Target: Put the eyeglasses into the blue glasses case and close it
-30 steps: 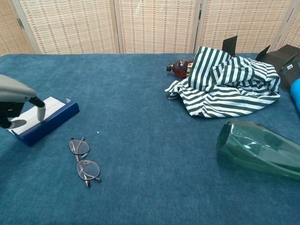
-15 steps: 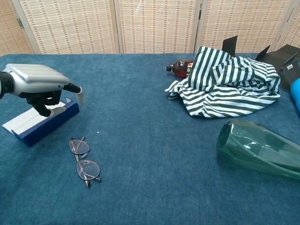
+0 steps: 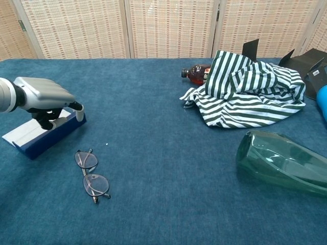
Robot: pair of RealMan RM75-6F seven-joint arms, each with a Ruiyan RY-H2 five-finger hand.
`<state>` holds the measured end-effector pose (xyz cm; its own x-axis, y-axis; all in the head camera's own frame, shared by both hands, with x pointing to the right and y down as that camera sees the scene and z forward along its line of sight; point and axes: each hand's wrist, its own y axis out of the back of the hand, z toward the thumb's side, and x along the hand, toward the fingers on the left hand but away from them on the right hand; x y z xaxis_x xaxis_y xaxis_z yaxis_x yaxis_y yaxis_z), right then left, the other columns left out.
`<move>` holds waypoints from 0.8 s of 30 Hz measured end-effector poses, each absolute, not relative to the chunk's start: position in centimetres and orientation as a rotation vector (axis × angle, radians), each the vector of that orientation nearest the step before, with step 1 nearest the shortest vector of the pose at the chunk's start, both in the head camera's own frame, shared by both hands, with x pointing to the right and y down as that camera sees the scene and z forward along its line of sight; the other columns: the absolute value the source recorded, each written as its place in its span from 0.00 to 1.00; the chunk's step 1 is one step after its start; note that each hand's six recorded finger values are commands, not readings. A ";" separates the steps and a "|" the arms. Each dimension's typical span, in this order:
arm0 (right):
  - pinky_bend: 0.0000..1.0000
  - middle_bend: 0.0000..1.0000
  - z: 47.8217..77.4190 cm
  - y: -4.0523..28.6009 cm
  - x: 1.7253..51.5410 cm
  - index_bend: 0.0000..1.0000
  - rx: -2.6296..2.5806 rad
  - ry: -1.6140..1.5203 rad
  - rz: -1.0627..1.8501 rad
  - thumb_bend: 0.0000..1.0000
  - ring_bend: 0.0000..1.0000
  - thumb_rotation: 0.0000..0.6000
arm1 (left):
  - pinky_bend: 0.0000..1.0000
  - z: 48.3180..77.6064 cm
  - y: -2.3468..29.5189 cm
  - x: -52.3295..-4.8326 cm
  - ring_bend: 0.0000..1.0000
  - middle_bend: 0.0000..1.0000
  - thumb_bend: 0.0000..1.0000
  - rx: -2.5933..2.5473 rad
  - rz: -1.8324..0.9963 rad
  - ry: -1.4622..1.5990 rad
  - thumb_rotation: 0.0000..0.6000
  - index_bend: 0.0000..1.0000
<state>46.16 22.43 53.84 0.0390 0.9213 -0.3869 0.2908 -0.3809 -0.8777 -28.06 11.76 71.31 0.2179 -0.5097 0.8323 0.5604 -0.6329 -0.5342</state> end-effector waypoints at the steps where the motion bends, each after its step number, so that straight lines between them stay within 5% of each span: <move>1: 0.36 0.39 53.9 22.4 46.1 0.18 -1.728 -1.229 1.360 0.19 0.44 1.00 | 0.99 71.4 11.7 -28.6 0.96 1.00 0.69 -1.608 -1.591 -0.053 1.00 0.30; 17: 0.36 0.40 53.8 22.1 45.6 0.18 -1.735 -1.221 1.336 0.19 0.45 1.00 | 0.99 71.1 10.0 -37.2 0.97 1.00 0.69 -1.376 -1.959 0.051 1.00 0.30; 24: 0.36 0.40 54.0 22.1 45.5 0.18 -1.742 -1.212 1.342 0.19 0.46 1.00 | 0.99 68.9 11.7 -38.5 0.97 1.00 0.69 -1.408 -1.949 0.097 1.00 0.30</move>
